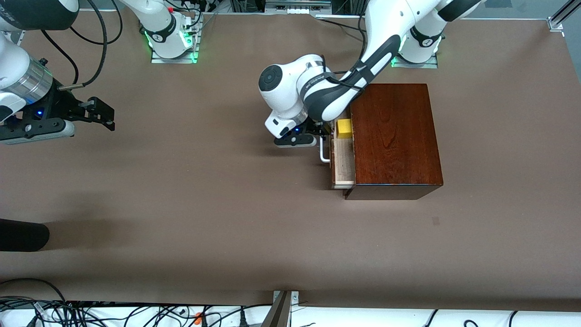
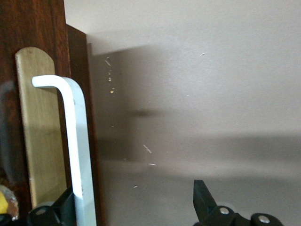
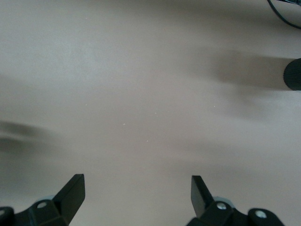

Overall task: Open drawer, take yellow block, close drawer
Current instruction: 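Pull the drawer open with the left gripper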

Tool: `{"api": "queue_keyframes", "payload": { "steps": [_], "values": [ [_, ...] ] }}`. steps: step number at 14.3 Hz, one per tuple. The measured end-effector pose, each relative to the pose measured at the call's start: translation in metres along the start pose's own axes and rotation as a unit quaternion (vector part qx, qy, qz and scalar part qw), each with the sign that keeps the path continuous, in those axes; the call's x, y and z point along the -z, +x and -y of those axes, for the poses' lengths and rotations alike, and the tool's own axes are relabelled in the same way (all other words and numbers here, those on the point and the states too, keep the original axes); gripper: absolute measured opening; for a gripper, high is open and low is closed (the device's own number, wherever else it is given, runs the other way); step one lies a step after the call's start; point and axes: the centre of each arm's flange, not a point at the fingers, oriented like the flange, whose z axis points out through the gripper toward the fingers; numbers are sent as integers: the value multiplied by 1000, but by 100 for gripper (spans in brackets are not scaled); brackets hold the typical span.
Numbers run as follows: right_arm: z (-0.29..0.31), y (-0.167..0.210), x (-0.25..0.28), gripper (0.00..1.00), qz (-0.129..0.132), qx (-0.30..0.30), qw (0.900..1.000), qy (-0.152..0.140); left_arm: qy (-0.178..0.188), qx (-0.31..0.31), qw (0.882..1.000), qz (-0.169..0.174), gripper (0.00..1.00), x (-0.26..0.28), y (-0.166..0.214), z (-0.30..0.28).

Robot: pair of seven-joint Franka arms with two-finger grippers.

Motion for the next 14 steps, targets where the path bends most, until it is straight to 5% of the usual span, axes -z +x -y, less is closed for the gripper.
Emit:
{"api": "queue_keyframes", "payload": {
  "steps": [14],
  "values": [
    [-2,0,0,100,0,-1,1000,0,-72,17,997,-21,100,26,-1,-65]
  ]
}}
